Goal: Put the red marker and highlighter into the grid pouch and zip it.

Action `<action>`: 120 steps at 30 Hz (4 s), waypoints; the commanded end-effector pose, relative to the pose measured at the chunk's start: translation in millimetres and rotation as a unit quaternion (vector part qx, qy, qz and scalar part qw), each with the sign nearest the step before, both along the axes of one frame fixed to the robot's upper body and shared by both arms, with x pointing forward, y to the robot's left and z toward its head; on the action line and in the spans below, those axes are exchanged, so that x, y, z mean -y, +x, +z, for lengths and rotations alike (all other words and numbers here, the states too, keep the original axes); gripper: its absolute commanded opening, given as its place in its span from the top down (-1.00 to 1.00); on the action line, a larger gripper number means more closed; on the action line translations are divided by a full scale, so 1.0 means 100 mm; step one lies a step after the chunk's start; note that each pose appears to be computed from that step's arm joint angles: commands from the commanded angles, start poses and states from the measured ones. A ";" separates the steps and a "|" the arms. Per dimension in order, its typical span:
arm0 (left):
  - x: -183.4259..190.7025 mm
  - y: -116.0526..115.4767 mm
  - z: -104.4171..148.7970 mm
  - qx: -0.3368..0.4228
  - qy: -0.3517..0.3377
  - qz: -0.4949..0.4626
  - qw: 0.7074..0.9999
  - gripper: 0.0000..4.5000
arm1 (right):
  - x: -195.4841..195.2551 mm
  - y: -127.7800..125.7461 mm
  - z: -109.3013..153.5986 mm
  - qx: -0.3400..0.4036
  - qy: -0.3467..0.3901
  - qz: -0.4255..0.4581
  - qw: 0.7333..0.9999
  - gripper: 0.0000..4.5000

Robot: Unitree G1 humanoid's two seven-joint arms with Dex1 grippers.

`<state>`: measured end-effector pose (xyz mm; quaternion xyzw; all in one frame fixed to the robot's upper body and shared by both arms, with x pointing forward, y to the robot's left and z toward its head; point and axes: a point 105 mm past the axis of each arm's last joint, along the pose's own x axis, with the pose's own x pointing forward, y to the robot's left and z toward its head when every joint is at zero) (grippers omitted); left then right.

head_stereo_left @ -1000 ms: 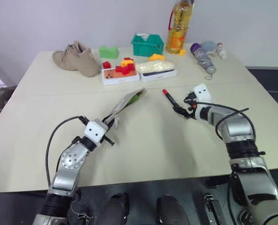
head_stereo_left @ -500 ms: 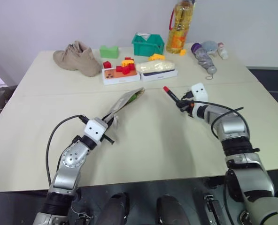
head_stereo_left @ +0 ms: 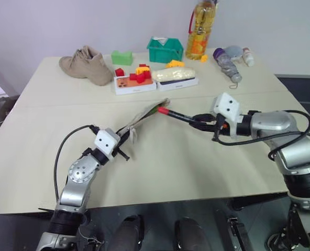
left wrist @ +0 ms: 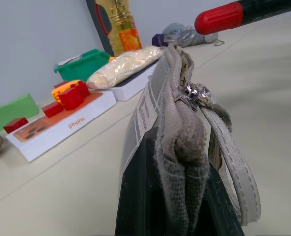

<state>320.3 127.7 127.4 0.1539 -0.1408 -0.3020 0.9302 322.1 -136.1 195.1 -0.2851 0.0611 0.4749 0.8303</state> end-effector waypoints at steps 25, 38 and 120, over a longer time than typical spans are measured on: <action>0.13 -0.13 0.10 0.027 0.008 -0.035 0.999 1.00 | 0.16 0.12 0.09 0.032 -0.039 -0.026 0.998 0.83; 0.17 -0.16 0.10 0.031 0.028 -0.054 0.998 1.00 | -0.04 0.01 0.02 0.037 -0.075 0.034 0.996 0.83; 0.49 0.11 0.25 0.012 -0.015 -0.089 0.996 1.00 | 0.49 0.62 0.49 0.095 0.108 -0.220 0.965 1.00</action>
